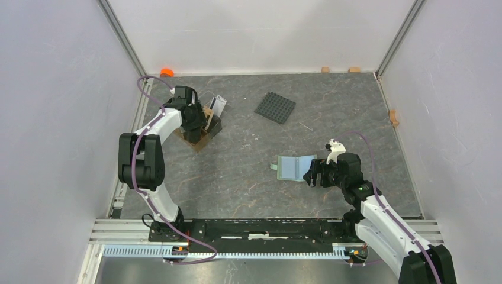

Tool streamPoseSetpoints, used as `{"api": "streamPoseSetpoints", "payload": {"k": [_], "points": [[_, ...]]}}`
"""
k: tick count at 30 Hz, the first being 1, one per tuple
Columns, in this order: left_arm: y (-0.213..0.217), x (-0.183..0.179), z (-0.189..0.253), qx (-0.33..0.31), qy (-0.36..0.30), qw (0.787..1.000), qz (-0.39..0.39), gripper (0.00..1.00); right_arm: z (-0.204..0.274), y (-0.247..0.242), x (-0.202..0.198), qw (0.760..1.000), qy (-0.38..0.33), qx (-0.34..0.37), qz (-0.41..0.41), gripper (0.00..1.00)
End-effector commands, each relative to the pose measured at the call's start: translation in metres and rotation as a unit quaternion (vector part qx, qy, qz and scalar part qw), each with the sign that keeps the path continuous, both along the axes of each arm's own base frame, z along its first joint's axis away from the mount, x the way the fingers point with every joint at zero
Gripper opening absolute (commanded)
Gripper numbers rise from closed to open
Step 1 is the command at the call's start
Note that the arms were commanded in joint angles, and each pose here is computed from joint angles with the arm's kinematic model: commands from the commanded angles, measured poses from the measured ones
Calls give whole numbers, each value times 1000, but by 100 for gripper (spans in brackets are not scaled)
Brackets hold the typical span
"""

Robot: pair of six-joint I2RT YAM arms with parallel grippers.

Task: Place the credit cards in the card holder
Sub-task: Pick up the credit card from the storage box.

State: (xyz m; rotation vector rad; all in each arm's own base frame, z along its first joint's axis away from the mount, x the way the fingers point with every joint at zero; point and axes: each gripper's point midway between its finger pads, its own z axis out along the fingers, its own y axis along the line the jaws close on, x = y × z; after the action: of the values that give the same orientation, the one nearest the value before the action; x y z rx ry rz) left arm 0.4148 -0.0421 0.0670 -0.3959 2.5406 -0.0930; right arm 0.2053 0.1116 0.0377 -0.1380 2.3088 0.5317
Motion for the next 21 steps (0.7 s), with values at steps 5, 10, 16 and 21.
{"api": "streamPoseSetpoints", "payload": {"k": [5, 10, 16, 21], "points": [[-4, 20, 28, 7, -51, 998, -25, 60, 9, 5, 6, 1000, -20, 16, 2, 89], [0, 20, 34, 18, -55, 998, -24, 48, 9, 5, 5, 1000, -19, 17, 1, 89], [10, 16, 45, 41, -62, 997, -13, 36, 10, 4, 5, 1000, -20, 18, -1, 89], [17, 12, 50, 58, -61, 996, -5, 29, 11, 4, 5, 1000, -20, 19, -2, 89]]}}
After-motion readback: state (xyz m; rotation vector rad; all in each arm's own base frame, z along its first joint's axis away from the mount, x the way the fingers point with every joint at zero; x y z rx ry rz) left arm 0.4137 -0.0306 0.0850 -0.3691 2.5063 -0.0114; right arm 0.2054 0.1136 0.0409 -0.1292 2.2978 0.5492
